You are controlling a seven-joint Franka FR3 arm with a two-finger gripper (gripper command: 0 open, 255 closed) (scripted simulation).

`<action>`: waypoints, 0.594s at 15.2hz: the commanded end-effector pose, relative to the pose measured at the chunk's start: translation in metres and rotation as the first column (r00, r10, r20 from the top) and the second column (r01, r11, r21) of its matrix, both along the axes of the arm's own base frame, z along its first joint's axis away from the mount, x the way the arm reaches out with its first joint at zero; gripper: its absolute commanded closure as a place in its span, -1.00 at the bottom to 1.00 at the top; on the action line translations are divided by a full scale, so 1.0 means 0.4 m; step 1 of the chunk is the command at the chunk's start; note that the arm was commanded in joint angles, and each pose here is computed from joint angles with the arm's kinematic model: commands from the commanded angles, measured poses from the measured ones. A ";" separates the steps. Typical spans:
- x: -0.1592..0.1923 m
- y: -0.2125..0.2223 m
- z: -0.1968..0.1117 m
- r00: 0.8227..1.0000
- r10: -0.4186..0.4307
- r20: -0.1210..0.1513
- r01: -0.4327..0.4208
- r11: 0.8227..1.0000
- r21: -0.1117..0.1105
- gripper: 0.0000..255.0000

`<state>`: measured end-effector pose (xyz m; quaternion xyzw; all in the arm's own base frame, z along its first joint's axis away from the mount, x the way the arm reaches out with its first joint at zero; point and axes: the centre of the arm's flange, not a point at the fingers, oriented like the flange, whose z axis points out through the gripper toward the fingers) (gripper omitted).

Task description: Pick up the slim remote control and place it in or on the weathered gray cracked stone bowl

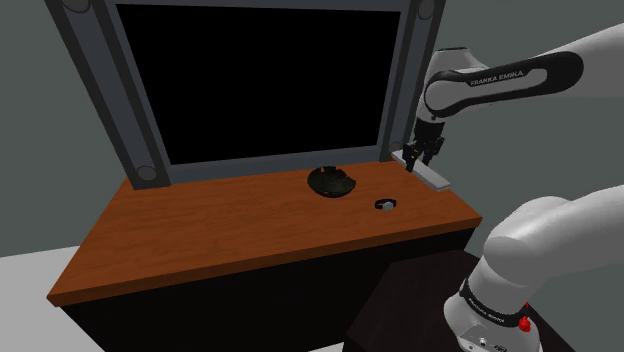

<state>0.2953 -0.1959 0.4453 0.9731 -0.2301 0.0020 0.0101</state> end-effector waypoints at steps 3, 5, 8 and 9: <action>0.114 0.061 0.008 1.000 -0.001 0.001 0.001 1.000 0.000 1.00; 0.172 0.094 0.010 1.000 -0.001 0.001 0.001 1.000 0.000 1.00; 0.258 0.142 0.011 1.000 -0.001 0.001 0.001 1.000 0.000 1.00; 0.287 0.158 0.012 1.000 -0.001 0.001 0.001 1.000 0.000 1.00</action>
